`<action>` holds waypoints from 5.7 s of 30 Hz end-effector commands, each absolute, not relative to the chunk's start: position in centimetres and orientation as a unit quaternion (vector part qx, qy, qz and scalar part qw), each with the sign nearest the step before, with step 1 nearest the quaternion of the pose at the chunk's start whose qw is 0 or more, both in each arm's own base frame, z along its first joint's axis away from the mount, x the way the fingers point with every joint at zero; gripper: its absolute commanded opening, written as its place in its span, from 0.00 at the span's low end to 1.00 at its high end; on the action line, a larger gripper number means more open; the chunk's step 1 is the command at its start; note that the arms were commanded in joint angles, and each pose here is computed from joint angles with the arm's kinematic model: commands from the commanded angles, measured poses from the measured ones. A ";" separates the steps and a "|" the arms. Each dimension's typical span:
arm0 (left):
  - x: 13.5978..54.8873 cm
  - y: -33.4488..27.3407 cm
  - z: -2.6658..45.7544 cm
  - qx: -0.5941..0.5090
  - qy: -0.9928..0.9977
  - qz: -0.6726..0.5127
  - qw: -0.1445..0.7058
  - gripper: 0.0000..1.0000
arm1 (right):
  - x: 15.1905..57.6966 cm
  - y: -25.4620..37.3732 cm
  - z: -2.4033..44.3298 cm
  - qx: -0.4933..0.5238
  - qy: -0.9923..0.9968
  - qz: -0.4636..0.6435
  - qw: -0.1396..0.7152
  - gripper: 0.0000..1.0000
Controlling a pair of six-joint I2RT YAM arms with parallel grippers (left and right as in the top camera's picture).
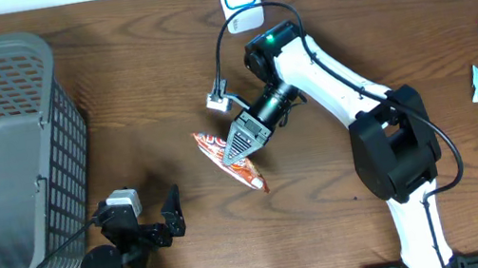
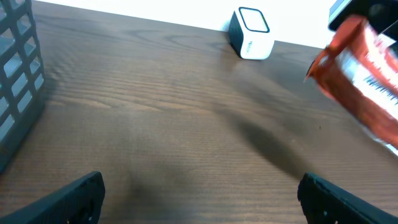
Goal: Scan the item barcode
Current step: 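Grasp the Toppo stick with the right gripper, then lift the Toppo stick toward the white scanner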
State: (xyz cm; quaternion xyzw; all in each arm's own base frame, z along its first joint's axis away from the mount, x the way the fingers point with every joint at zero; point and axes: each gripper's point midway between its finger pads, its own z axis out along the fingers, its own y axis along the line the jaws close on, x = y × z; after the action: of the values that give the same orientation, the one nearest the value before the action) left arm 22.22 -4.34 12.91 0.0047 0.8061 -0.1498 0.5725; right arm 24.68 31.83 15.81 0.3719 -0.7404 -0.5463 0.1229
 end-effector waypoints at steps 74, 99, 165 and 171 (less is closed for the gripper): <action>22.0 -4.5 11.8 0.004 0.815 -0.155 0.558 0.98 | 38.8 28.2 1.4 0.274 -0.954 0.053 -0.108 0.01; 22.0 -4.5 11.8 0.004 0.815 -0.155 0.558 0.99 | 33.8 31.2 2.4 0.310 -0.950 -0.006 -0.033 0.01; 22.0 -4.5 11.8 0.004 0.815 -0.155 0.558 0.98 | 40.3 25.9 0.1 0.258 -0.964 -0.012 -0.058 0.01; 22.0 -4.5 11.8 0.004 0.815 -0.155 0.558 0.98 | 41.9 24.3 0.6 0.238 -0.967 0.038 -0.082 0.01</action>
State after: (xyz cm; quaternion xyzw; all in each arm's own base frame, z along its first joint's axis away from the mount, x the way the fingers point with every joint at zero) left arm 22.22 -4.34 12.91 0.0047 0.8061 -0.1498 0.5725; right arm 41.19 25.62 0.92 0.2508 -0.9650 -0.0006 -0.0760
